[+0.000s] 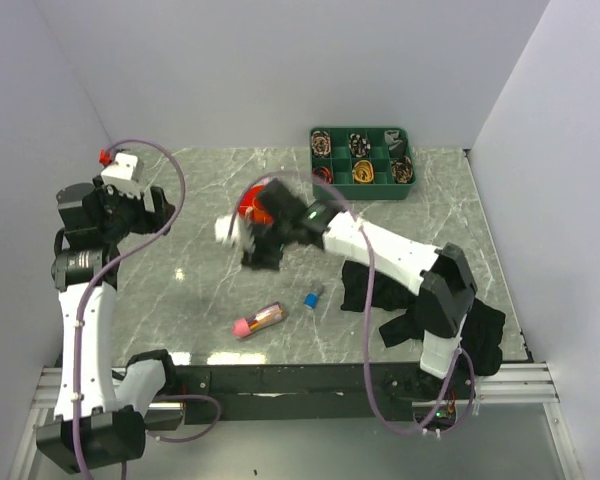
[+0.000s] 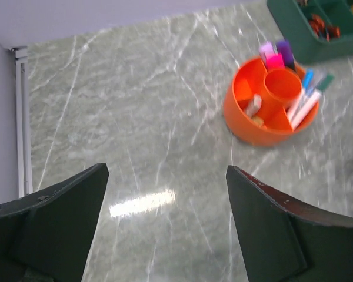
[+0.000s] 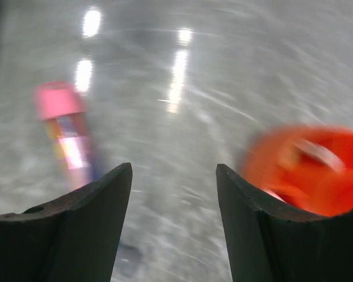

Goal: Sort the stationery into containers
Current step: Pick up the stationery from the center of the board.

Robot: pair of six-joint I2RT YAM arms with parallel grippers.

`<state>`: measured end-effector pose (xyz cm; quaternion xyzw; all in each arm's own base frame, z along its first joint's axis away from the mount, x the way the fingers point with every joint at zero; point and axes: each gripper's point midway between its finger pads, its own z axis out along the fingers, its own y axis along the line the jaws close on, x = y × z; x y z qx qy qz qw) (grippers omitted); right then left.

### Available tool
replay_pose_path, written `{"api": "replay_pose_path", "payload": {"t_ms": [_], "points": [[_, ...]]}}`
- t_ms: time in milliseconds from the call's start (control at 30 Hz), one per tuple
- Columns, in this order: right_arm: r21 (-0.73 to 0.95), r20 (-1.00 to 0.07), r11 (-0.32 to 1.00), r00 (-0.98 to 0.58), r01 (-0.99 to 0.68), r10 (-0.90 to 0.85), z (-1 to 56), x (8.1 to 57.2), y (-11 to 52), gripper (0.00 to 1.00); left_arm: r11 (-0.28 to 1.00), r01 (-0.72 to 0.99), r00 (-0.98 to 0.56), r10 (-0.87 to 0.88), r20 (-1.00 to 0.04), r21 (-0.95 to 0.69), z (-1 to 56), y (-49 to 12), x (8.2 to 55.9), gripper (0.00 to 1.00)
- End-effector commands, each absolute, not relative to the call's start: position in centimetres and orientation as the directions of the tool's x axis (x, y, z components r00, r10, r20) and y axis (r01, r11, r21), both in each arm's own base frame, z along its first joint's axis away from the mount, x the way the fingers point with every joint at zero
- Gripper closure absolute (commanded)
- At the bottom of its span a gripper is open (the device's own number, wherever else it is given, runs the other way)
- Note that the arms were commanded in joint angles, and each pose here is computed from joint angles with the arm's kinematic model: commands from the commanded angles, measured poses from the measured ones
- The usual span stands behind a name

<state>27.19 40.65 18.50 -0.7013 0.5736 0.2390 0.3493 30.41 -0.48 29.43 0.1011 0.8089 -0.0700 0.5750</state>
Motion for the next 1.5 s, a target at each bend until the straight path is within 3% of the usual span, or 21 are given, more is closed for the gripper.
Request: {"api": "replay_pose_path", "payload": {"t_ms": [0,33,267,700,833,933,967,1100,1167,1233,1300,1333,1367,1467], "points": [[-0.063,-0.521,-0.402,0.374,-0.913,-0.768,11.3,17.6,38.6,0.16,0.981,0.192,-0.221,0.003,-0.975,-0.040,33.3,0.2,33.7,0.09],[-0.018,-0.488,-0.415,0.370,-0.909,-0.790,9.7,16.5,38.5,0.00,0.977,0.201,-0.230,-0.020,-0.973,-0.067,33.2,0.0,34.0,0.09],[-0.068,-0.454,-0.430,0.411,-0.900,-0.790,7.8,13.8,41.3,0.00,0.975,0.115,-0.211,-0.163,-0.964,-0.190,32.7,0.6,34.4,0.09],[-0.036,-0.435,-0.400,0.375,-0.916,-0.818,4.6,13.8,43.4,0.02,0.980,0.141,-0.179,-0.116,-0.977,-0.142,34.1,0.0,33.1,0.09],[0.017,-0.442,-0.409,0.360,-0.912,-0.821,3.7,13.1,43.9,0.23,0.984,0.124,-0.181,-0.102,-0.978,-0.125,34.1,0.4,32.8,0.09],[0.012,-0.444,-0.424,0.375,-0.906,-0.814,4.1,12.9,44.0,0.77,0.985,0.126,-0.184,-0.095,-0.978,-0.119,34.2,0.3,32.7,0.09],[0.003,-0.442,-0.417,0.373,-0.909,-0.816,4.5,13.1,43.9,1.00,0.985,0.127,-0.189,-0.096,-0.977,-0.121,34.1,0.3,32.7,0.09],[-0.071,-0.438,-0.397,0.386,-0.915,-0.812,8.7,15.0,43.4,1.00,0.982,0.144,-0.194,-0.095,-0.976,-0.124,34.5,0.0,33.0,0.09],[-0.124,-0.511,-0.338,0.352,-0.933,-0.784,13.7,16.9,44.1,1.00,0.981,0.148,-0.199,-0.096,-0.975,-0.126,34.4,0.0,33.3,0.10],[-0.127,-0.655,-0.174,0.214,-0.976,-0.724,20.3,20.6,44.9,1.00,0.981,0.147,-0.196,-0.095,-0.976,-0.125,34.5,0.1,33.7,0.10],[-0.030,-0.770,0.017,0.012,-0.999,-0.639,25.0,23.7,44.7,1.00,0.978,0.157,-0.215,-0.104,-0.971,-0.140,33.8,0.0,34.2,0.10],[-0.023,-0.840,0.136,-0.054,-0.990,-0.539,28.1,28.2,43.9,1.00,0.975,0.163,-0.230,-0.111,-0.967,-0.151,33.2,-0.1,34.4,0.10],[0.083,-0.870,0.199,-0.168,-0.976,-0.463,29.5,29.1,43.6,1.00,0.971,0.172,-0.253,-0.121,-0.960,-0.168,32.4,-0.3,34.8,0.10],[0.074,-0.943,0.310,-0.168,-0.948,-0.288,32.8,33.8,41.8,1.00,0.947,0.243,-0.302,-0.131,-0.944,-0.209,30.3,-1.7,35.2,0.13]]}}
